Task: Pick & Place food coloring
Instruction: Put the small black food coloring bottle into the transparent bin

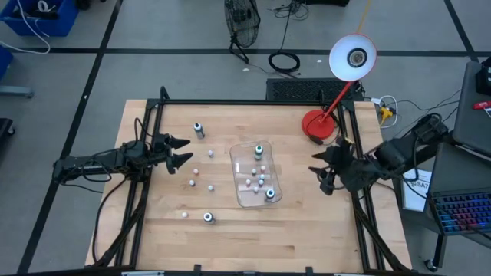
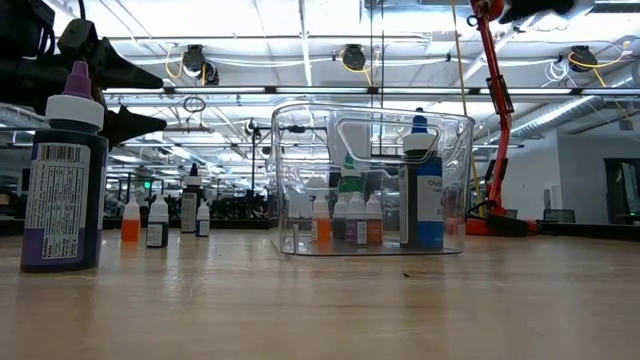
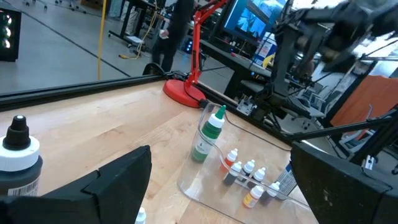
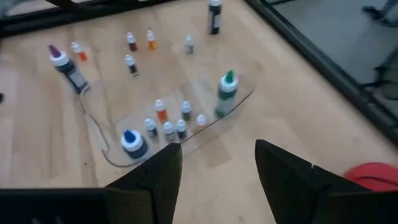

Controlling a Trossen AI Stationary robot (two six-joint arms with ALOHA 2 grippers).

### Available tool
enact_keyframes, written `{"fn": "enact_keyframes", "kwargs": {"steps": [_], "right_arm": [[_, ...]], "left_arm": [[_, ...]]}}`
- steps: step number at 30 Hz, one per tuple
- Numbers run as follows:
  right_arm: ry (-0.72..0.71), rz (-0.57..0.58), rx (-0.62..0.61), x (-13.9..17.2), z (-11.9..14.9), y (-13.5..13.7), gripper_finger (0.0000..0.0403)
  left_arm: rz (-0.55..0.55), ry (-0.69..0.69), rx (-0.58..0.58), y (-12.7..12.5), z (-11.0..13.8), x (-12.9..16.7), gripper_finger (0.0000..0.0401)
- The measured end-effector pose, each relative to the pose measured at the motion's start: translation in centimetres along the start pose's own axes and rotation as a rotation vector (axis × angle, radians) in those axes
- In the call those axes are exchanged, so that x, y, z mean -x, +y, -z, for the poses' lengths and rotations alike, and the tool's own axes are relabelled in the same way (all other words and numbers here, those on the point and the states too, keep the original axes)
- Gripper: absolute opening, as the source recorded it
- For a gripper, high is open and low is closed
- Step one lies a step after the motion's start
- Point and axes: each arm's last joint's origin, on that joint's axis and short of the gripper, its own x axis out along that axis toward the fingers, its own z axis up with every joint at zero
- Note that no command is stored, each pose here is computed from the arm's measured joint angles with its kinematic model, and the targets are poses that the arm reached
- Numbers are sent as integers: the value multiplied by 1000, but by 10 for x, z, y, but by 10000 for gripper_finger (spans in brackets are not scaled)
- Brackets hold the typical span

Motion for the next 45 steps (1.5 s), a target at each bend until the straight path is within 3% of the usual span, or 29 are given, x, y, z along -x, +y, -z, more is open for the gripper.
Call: {"fn": "enact_keyframes", "kwargs": {"steps": [4, 10, 16, 20, 27, 34, 45], "right_arm": [[-64, -58, -40, -34, 53, -8, 193], [-294, -200, 52, -75, 115, -19, 194], [-571, -426, 24, -82, 135, -44, 192], [-708, -462, -13, -75, 124, -57, 190], [-747, -535, 71, -73, 121, -67, 194], [-680, -454, 113, -76, 128, -76, 190], [-556, -431, 152, -84, 138, -76, 191]], "left_arm": [[1, -1, 0, 0, 0, 0, 379], [0, 0, 0, 0, 0, 0, 379], [1, 0, 0, 0, 0, 0, 379], [0, 0, 0, 0, 0, 0, 379], [0, 0, 0, 0, 0, 0, 379], [1, 1, 0, 0, 0, 0, 379], [1, 1, 0, 0, 0, 0, 379]]}}
